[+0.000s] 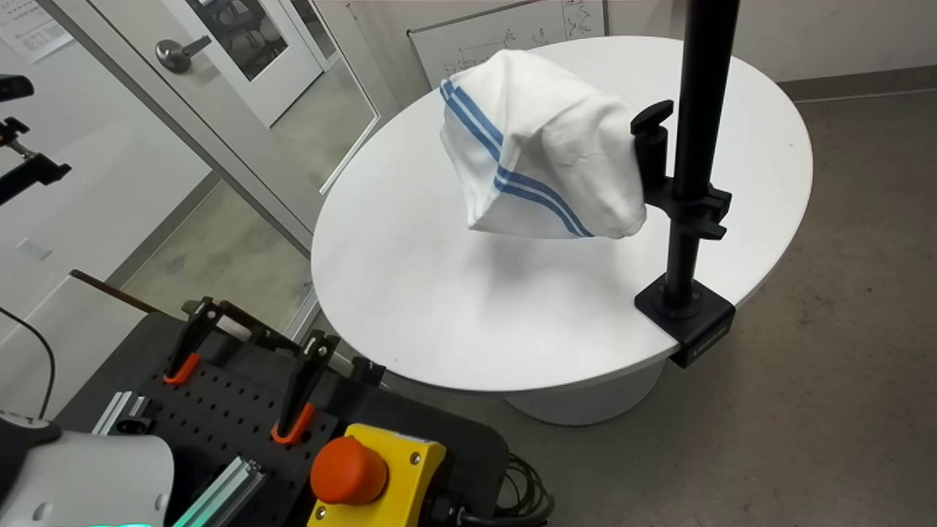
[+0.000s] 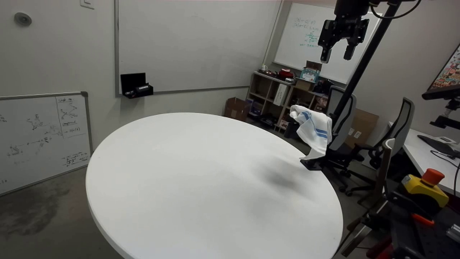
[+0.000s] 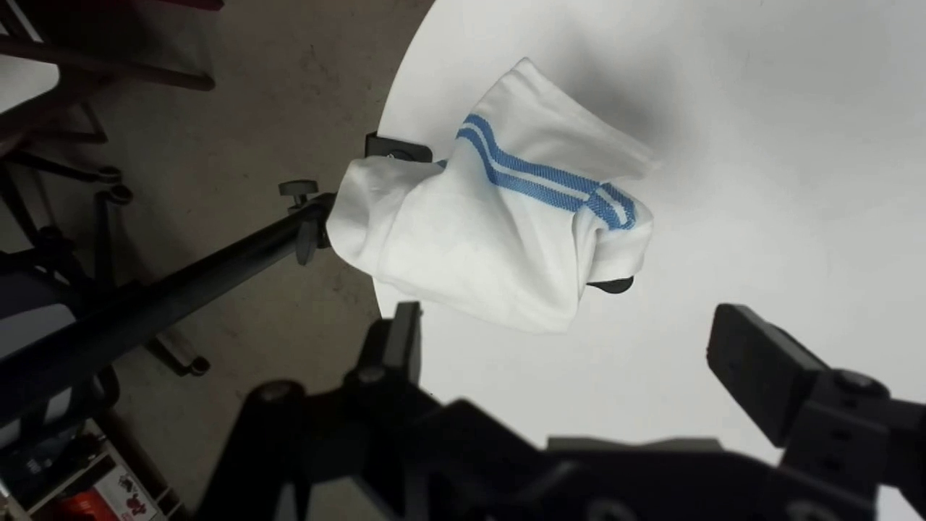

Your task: Unhang the cloth from the stand

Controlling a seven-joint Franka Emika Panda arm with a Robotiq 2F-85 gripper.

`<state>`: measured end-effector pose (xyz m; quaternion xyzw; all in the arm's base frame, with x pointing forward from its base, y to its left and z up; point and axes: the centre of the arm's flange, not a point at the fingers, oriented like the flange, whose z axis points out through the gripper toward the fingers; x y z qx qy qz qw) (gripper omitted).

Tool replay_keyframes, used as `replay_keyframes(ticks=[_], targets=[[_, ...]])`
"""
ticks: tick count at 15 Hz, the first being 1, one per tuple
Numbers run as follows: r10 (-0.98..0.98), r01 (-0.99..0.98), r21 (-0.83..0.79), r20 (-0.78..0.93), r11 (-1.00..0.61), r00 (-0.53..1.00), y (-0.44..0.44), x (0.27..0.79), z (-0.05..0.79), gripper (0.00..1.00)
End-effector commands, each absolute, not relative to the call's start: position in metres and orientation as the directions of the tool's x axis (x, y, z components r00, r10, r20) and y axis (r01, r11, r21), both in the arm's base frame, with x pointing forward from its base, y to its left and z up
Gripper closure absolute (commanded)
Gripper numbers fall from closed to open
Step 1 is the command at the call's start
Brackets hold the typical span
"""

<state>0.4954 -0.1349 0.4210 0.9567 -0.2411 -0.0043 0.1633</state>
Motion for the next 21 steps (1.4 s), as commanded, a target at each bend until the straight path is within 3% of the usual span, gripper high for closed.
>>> replay_keyframes(ticks=[1,13,21], targets=[[-0.462,-0.460,0.314,0.072,-0.831,0.884,-0.135,0.496,0.422,0.00],[-0.348,-0.382,0.260,0.169,-0.887,0.922,-0.154,0.513,0.387,0.00],[-0.376,-0.396,0.272,0.127,-0.877,0.918,-0.182,0.518,0.338,0.00]])
